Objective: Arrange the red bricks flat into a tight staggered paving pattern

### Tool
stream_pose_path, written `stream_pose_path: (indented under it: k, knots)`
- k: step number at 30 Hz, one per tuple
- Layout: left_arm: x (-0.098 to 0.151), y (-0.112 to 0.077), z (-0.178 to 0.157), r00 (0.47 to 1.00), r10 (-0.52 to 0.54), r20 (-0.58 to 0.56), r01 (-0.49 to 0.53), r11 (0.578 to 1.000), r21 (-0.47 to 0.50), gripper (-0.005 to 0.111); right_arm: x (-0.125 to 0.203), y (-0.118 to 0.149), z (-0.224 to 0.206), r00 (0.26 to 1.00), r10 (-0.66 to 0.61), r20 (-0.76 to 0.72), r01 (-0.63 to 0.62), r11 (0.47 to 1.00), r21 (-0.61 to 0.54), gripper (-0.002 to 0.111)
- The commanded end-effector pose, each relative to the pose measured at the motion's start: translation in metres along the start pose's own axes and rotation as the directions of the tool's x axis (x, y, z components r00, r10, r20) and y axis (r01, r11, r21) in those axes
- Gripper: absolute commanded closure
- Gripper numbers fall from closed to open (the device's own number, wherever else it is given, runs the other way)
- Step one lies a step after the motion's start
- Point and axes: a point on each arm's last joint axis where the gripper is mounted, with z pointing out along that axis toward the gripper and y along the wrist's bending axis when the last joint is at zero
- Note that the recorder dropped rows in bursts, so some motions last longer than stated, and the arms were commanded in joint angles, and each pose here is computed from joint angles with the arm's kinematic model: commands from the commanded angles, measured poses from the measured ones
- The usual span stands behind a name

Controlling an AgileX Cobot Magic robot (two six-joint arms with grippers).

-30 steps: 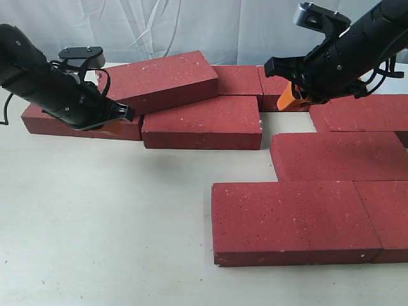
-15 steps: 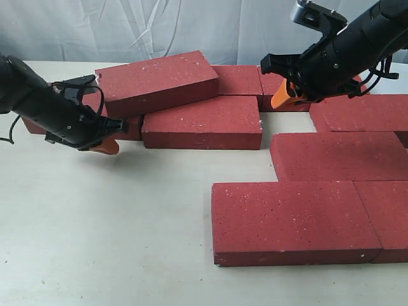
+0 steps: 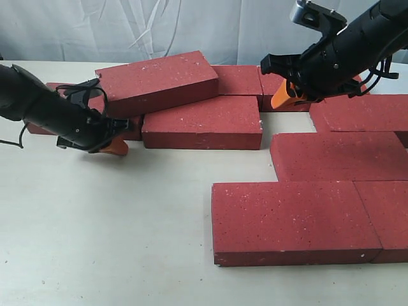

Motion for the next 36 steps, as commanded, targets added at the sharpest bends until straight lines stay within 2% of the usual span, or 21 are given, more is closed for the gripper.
stream_pose_path:
  k: [1,14,27,36]
  knots:
    - [0.000,0.001,0.006,1.000,-0.015,0.008,0.015,1.000,0.017,0.107,0.000,-0.001,-0.004,1.000,-0.009,0.010,0.009,1.000,0.001,0.109]
    - [-0.009,-0.015,0.003,0.996,-0.014,0.092,-0.004,0.982,0.190,0.107,0.000,-0.001,-0.004,1.000,-0.027,0.012,0.027,1.000,0.001,0.109]
    - [-0.011,-0.017,0.003,0.994,-0.006,0.112,-0.019,0.976,0.219,0.107,0.000,-0.001,-0.004,1.000,-0.027,0.012,0.027,1.000,0.001,0.109]
    - [-0.009,-0.018,0.009,0.994,-0.045,0.099,0.018,0.965,0.262,0.107,0.000,-0.001,-0.004,0.999,-0.043,0.012,0.043,0.999,0.002,0.109]
